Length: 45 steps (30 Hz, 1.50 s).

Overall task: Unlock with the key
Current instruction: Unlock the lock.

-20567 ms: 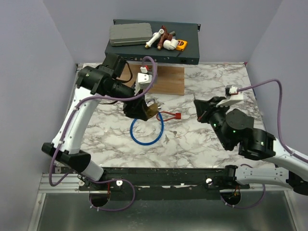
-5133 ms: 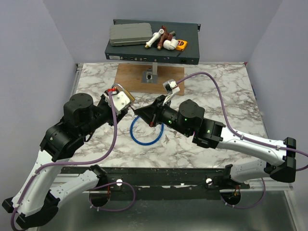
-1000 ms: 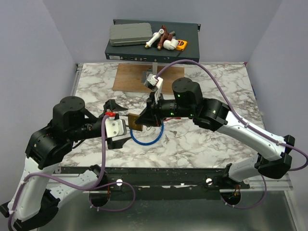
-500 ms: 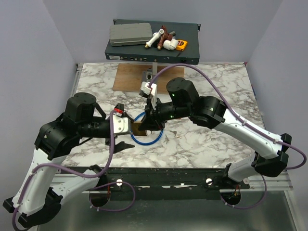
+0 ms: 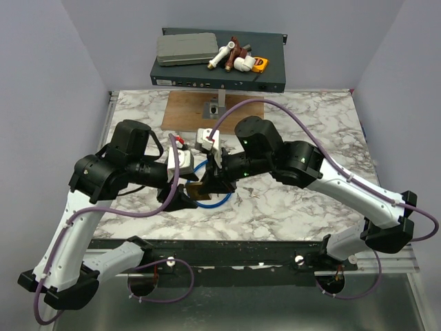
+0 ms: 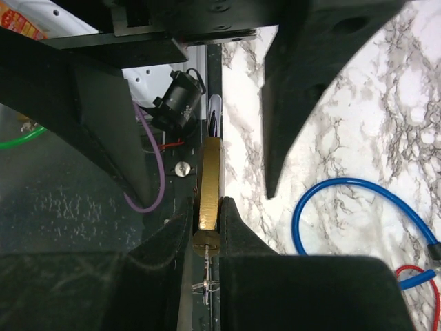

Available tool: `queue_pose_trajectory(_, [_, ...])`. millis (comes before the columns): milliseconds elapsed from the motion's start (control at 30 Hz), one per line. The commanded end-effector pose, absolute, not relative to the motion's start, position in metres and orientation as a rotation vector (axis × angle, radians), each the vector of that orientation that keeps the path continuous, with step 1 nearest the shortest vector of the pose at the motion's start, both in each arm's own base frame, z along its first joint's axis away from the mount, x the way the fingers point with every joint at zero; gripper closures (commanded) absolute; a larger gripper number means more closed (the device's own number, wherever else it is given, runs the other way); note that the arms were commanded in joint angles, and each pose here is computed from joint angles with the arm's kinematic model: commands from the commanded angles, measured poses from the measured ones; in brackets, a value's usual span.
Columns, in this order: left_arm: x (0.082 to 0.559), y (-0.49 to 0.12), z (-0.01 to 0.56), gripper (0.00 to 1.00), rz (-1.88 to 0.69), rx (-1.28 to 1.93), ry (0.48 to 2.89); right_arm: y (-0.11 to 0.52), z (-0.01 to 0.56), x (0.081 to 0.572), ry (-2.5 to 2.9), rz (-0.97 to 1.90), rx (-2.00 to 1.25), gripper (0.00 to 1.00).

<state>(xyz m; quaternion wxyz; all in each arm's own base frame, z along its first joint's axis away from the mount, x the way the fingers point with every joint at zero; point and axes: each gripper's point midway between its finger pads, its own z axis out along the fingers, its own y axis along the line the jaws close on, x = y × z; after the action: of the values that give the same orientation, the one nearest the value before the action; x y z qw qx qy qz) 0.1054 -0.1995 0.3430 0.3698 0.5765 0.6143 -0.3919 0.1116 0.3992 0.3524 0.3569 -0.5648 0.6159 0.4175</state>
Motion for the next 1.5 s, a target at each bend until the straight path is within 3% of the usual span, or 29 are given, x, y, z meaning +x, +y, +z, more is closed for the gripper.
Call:
queue_pose_trajectory(0, [0.078,-0.197,0.345,0.29,-1.129,1.524,1.538,0.4,0.406,0.111,1.391,1.081,-1.415,0.99])
queue_pose_trajectory(133, [0.078,-0.197,0.345,0.3,-1.12,1.522,1.525,0.402,0.405,0.111,1.388,1.081,-1.431,0.99])
queue_pose_trajectory(467, [0.094,-0.205,0.349,0.63,-1.09,1.474,1.498,0.412,0.4,0.106,1.384,1.128,-1.458,0.99])
queue_pose_trajectory(533, [0.095,-0.205,0.349,0.72,-1.087,1.47,1.497,0.413,0.4,0.106,1.384,1.127,-1.463,0.99])
queue_pose_trajectory(633, [0.098,-0.204,0.343,0.98,-1.068,1.473,1.521,0.413,0.4,0.105,1.38,1.126,-1.465,0.99])
queue_pose_trajectory(667, [0.099,-0.203,0.341,1.0,-1.059,1.478,1.528,0.412,0.401,0.105,1.378,1.123,-1.464,0.99])
queue_pose_trajectory(833, [0.098,-0.201,0.336,1.0,-1.042,1.481,1.537,0.409,0.411,0.109,1.368,1.109,-1.42,0.99])
queue_pose_trajectory(1000, [0.099,-0.202,0.344,1.0,-1.04,1.461,1.529,0.399,0.431,0.109,1.345,1.104,-1.354,0.66])
queue_pose_trajectory(1133, [0.094,-0.203,0.355,1.0,-1.073,1.432,1.522,0.377,0.438,0.116,1.356,1.033,-1.27,0.52])
queue_pose_trajectory(1467, [0.083,-0.205,0.379,1.0,-1.142,1.407,1.48,0.351,0.414,0.104,1.426,1.042,-1.261,0.55])
